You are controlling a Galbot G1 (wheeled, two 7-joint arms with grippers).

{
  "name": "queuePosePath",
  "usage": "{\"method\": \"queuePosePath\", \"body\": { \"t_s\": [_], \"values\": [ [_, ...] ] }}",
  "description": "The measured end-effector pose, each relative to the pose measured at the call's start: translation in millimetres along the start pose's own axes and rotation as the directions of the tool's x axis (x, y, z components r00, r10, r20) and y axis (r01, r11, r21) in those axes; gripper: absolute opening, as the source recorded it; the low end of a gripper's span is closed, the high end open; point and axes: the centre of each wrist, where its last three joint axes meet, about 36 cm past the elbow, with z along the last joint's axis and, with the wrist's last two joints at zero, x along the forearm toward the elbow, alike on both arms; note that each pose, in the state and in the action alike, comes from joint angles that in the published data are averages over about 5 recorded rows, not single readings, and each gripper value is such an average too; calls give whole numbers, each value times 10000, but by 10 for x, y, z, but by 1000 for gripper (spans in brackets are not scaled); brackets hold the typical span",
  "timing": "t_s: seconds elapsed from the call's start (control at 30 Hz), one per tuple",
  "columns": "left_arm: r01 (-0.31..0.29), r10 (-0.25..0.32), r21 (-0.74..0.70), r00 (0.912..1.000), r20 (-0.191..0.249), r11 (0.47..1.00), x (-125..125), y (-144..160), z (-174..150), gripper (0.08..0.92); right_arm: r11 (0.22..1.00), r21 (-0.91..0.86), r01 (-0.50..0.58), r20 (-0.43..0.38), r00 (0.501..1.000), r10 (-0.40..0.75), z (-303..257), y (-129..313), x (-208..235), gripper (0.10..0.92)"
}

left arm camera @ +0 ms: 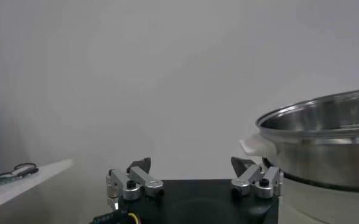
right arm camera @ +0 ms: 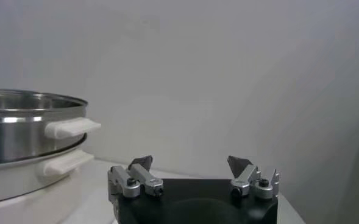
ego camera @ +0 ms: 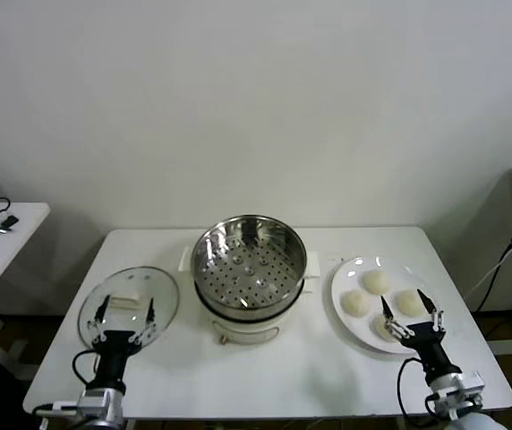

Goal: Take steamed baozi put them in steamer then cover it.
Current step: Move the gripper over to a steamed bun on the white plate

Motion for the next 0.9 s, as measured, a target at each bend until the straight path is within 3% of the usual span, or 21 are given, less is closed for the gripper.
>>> {"method": "queuePosePath", "body": {
  "t_s": [0.2, 0.47, 0.67, 0.9],
  "values": [
    [0, 0, -84, 10000, -10, 10000, -4, 1, 6, 823, 9929, 919, 755, -521, 9961, -709, -96, -254, -197, 823],
    [-88, 88, -192, 10000, -6, 9998, 14, 8, 22, 823, 9063, 2914, 3062, -2281, 9423, -2450, -473, -879, -703, 823],
    [-203, 203, -93, 9998, -3, 9998, 57, -21, -3, 823, 7439, 4241, 5165, -3960, 8445, -3606, -880, -1253, -1178, 823],
    [-251, 251, 109, 9997, -4, 9996, 67, -15, -27, 823, 5246, 4681, 7112, -5910, 6933, -4125, -1279, -1453, -1752, 823]
  ]
}}
